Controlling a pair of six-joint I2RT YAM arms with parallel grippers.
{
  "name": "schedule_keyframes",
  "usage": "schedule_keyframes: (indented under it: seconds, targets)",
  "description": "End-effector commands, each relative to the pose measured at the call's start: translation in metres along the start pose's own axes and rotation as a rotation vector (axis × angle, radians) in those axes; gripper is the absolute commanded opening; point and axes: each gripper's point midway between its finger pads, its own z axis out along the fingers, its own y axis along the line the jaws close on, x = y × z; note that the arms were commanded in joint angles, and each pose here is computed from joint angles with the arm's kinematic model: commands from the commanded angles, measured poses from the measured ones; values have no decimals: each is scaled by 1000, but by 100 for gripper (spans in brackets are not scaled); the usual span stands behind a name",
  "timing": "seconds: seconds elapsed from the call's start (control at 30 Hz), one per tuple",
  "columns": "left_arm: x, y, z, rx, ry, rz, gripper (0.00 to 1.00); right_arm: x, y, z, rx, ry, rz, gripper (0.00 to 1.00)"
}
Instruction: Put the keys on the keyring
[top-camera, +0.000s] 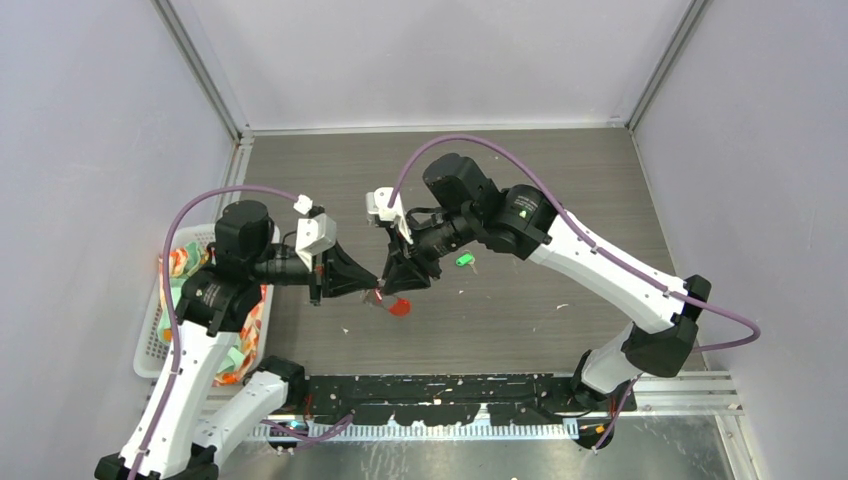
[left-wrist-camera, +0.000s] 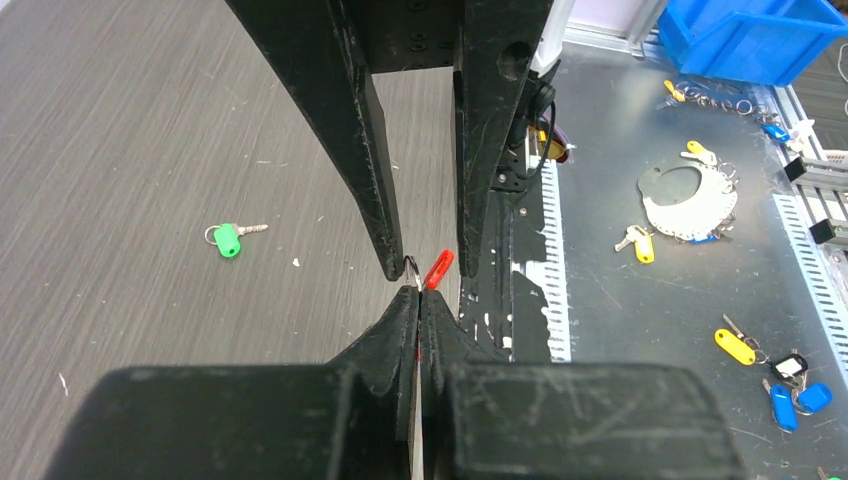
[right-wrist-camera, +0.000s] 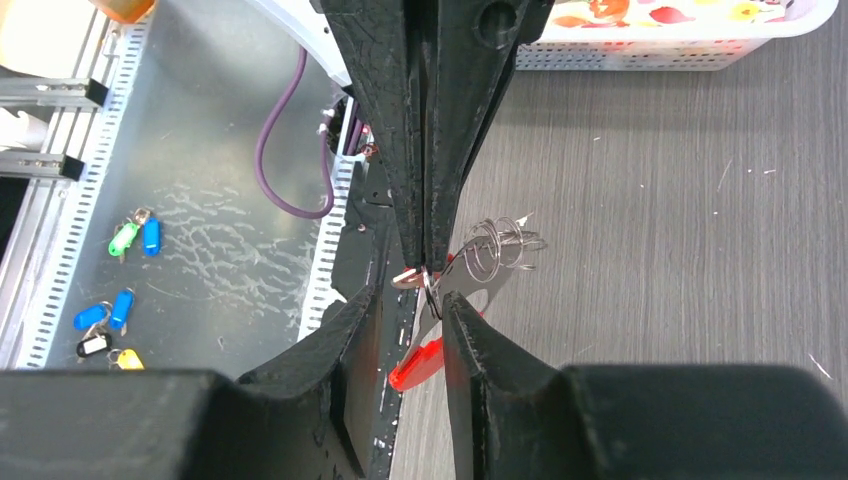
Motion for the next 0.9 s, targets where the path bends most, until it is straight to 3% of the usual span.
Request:
schedule_keyframes:
  seconds: [0.0, 0.27, 0.5, 0.87]
  targets:
    - [-8, -6, -1, 26, -13, 19, 0, -25, 6, -10, 17, -78, -93, 34]
    - [-8, -8, -1, 44, -15, 11, 0, -29, 3, -12, 41, -93, -145, 33]
    - [-8, -8, 0, 45, -15, 9, 0, -26, 8, -8, 6, -78, -150, 20]
    - [-12, -5, 0, 32, -23, 3, 0, -16, 3, -3, 42, -25, -140, 13]
